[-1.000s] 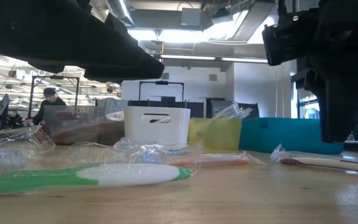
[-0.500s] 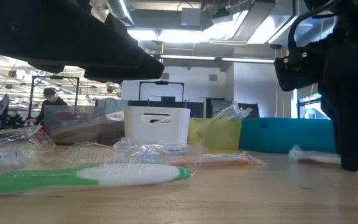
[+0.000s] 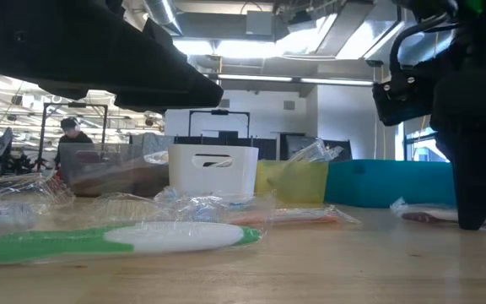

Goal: Pick & Place Toothbrushes
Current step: Put the purple toothbrush into the white bin

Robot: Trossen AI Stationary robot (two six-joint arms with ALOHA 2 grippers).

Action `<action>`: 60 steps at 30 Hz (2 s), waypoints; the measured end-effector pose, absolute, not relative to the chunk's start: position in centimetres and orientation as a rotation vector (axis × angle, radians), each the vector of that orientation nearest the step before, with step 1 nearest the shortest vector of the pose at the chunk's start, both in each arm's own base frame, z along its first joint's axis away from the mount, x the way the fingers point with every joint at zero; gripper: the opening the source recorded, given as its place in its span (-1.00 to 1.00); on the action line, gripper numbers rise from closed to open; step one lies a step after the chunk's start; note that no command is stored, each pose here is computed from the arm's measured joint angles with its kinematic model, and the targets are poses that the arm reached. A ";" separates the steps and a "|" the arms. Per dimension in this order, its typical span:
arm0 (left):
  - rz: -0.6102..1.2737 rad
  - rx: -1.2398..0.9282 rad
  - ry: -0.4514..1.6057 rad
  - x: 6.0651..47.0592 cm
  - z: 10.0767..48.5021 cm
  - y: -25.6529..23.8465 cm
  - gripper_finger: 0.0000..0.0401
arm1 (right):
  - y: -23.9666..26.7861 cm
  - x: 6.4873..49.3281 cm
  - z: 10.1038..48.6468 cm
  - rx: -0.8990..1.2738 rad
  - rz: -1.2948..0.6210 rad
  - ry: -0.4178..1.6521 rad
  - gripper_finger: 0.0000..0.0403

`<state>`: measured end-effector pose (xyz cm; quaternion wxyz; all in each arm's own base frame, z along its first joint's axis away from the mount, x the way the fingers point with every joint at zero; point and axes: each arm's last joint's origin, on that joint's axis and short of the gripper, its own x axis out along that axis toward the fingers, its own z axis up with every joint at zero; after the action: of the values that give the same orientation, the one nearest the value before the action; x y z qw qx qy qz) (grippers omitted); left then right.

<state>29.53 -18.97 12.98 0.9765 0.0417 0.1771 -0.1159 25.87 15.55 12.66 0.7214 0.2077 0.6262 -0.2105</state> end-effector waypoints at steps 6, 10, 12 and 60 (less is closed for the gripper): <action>-0.233 0.086 0.357 29.5 13.0 -19.0 -0.29 | 15.6 25.9 12.7 0.421 -0.424 1.384 -0.90; -0.224 0.089 0.355 29.5 13.0 -18.9 -0.29 | 15.6 26.0 12.7 0.398 -0.404 1.382 -0.88; -0.214 0.100 0.353 29.5 13.0 -18.9 -0.29 | 15.8 26.3 13.1 0.372 -0.383 1.381 -0.92; -0.064 0.046 -0.128 30.4 19.2 -17.7 -0.29 | 21.6 35.7 29.8 -0.177 0.044 0.435 -0.91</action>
<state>30.39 -17.70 19.19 0.9972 0.0228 -0.0641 -0.0319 35.72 21.57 29.80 0.9723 -0.0875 0.2157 0.0216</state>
